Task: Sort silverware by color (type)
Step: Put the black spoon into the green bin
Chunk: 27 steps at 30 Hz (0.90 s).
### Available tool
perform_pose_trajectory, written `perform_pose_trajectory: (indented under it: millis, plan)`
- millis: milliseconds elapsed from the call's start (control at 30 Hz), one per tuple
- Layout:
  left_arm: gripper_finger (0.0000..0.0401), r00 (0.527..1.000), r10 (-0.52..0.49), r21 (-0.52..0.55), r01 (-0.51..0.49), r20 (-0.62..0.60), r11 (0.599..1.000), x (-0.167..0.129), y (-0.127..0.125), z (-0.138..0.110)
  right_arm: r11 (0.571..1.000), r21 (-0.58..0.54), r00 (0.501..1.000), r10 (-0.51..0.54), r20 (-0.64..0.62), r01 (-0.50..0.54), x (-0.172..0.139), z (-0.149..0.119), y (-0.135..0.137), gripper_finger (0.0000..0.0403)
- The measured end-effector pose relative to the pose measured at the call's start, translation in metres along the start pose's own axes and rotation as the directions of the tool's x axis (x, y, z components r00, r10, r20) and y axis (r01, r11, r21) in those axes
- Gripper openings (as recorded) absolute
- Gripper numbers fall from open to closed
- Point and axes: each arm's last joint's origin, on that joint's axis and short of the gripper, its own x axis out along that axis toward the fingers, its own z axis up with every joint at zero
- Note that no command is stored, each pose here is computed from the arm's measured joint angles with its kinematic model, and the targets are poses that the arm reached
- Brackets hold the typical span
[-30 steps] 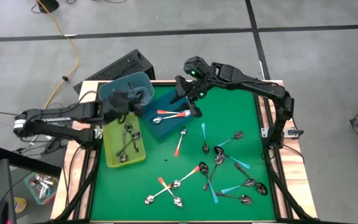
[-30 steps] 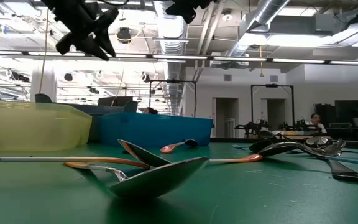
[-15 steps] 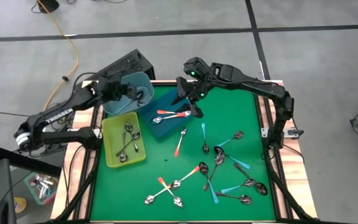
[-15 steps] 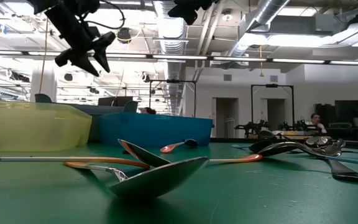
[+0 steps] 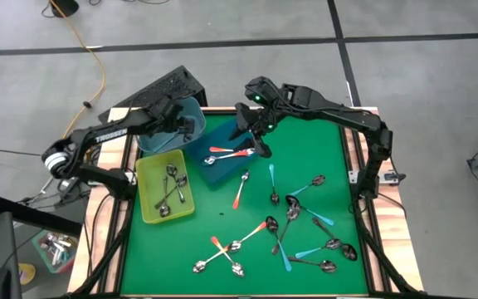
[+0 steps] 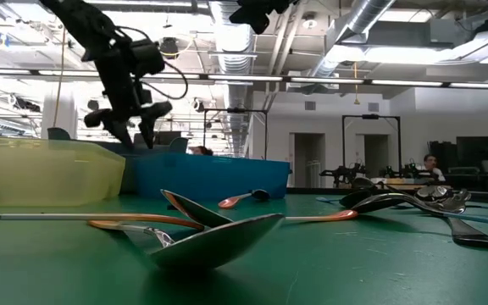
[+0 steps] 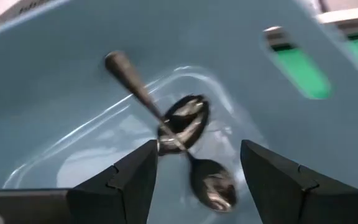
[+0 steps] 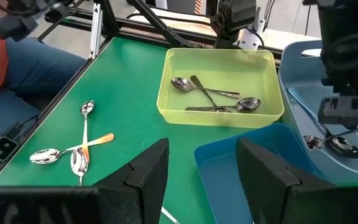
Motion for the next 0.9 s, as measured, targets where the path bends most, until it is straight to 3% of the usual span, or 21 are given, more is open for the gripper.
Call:
perform_pose_trajectory:
  millis: [167, 600, 700, 900]
  plan:
    - [0.0213, 1.0, 0.013, -0.082, -0.013, 0.001, 0.997, 0.015, 0.003, 0.005, 1.0, -0.015, 1.0, 0.0, 0.0, 0.0, 0.0, 0.0, 0.0, 0.0198]
    - [0.0209, 0.994, 0.094, -0.139, -0.101, -0.055, 0.985, 0.047, 0.001, -0.001, 1.0, -0.017, 1.0, 0.003, -0.002, -0.003, 0.0, 0.0, 0.0, 0.0198]
    - [0.0187, 0.991, 0.123, -0.141, -0.128, -0.043, 0.982, 0.048, 0.003, 0.0, 1.0, -0.01, 1.0, 0.007, -0.013, -0.007, 0.0, -0.001, 0.001, 0.0198]
    - [0.0103, 0.99, 0.137, -0.146, -0.141, -0.036, 0.979, 0.048, 0.004, 0.0, 1.0, -0.004, 1.0, 0.012, -0.022, -0.012, 0.0, -0.002, 0.001, 0.0198]
